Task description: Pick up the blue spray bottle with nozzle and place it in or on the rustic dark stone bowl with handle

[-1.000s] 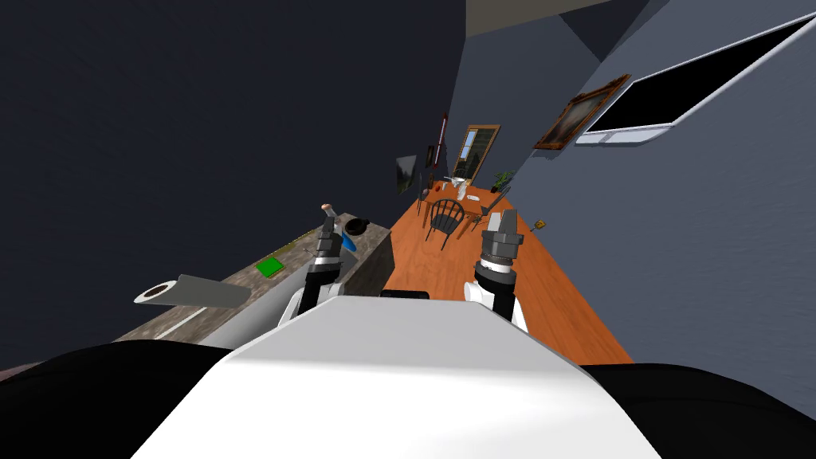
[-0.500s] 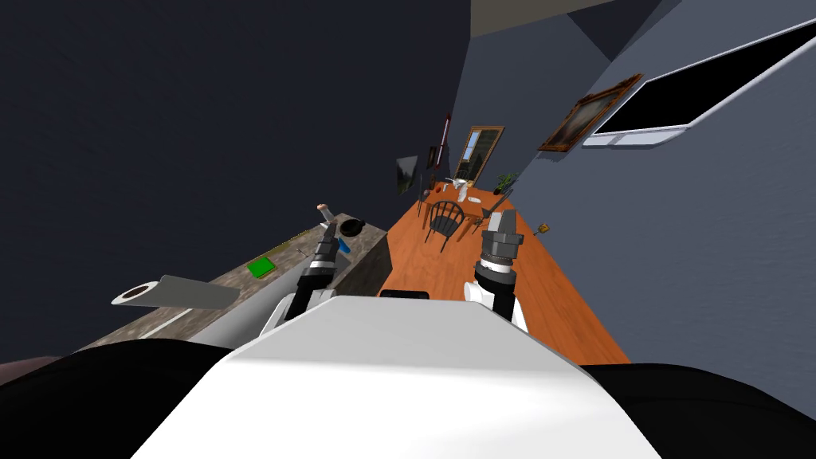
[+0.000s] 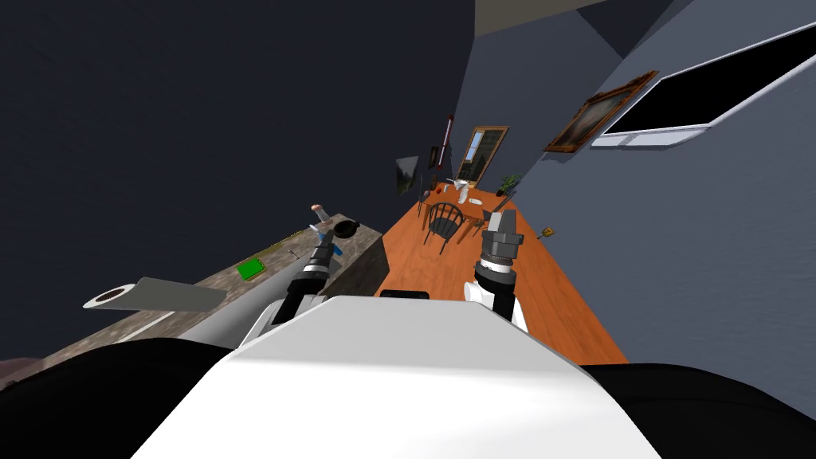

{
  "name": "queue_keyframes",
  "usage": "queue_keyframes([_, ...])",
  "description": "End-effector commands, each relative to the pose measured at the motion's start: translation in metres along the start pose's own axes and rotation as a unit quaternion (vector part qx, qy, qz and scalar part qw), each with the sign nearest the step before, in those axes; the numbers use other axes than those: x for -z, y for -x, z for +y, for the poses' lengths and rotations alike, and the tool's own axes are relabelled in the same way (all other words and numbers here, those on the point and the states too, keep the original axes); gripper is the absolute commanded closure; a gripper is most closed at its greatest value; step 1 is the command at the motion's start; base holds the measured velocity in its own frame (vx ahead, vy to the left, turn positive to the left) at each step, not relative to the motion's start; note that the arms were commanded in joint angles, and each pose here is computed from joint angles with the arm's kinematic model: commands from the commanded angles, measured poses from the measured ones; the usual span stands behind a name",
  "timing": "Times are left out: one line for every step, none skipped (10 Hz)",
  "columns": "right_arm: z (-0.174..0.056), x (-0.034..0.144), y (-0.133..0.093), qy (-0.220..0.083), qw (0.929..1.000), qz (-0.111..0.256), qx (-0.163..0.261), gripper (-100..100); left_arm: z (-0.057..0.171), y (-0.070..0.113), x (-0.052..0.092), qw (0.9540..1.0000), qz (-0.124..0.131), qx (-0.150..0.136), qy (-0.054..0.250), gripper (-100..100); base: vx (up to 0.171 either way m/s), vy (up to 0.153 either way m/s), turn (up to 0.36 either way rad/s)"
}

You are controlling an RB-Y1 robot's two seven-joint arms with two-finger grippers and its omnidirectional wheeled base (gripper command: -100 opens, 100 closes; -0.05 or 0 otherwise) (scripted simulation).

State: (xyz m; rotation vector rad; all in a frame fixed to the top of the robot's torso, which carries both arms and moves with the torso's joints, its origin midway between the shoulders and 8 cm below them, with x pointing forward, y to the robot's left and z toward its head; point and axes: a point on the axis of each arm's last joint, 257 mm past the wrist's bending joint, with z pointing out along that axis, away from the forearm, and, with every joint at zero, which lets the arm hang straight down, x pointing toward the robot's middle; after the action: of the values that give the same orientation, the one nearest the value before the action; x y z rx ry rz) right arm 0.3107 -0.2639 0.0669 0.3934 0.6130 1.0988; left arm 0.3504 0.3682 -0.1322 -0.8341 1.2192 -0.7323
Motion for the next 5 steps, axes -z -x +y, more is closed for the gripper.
queue_keyframes([0.000, 0.000, 0.000, 0.000, 1.0000, 0.000, 0.000, 0, 0.011, 0.002, 0.002, 0.9998, 0.003, -0.008, 0.019, -100, 0.056, -0.106, 0.034])
queue_keyframes([0.000, 0.000, 0.000, 0.000, 1.0000, 0.000, 0.000, 0, 0.024, 0.006, 0.007, 0.9988, 0.006, -0.021, 0.043, -100, 0.026, -0.079, 0.034])
queue_keyframes([0.000, 0.000, 0.000, 0.000, 1.0000, 0.000, 0.000, 0, 0.034, 0.010, 0.013, 0.9975, 0.009, -0.034, 0.062, -100, 0.050, -0.109, 0.071])
queue_keyframes([0.000, 0.000, 0.000, 0.000, 1.0000, 0.000, 0.000, 0, 0.037, 0.010, 0.013, 0.9971, 0.009, -0.034, 0.068, -100, 0.055, -0.094, 0.031])
queue_keyframes([0.000, 0.000, 0.000, 0.000, 1.0000, 0.000, 0.000, 0, 0.049, 0.014, 0.019, 0.9948, 0.012, -0.047, 0.090, -100, 0.066, -0.091, 0.029])
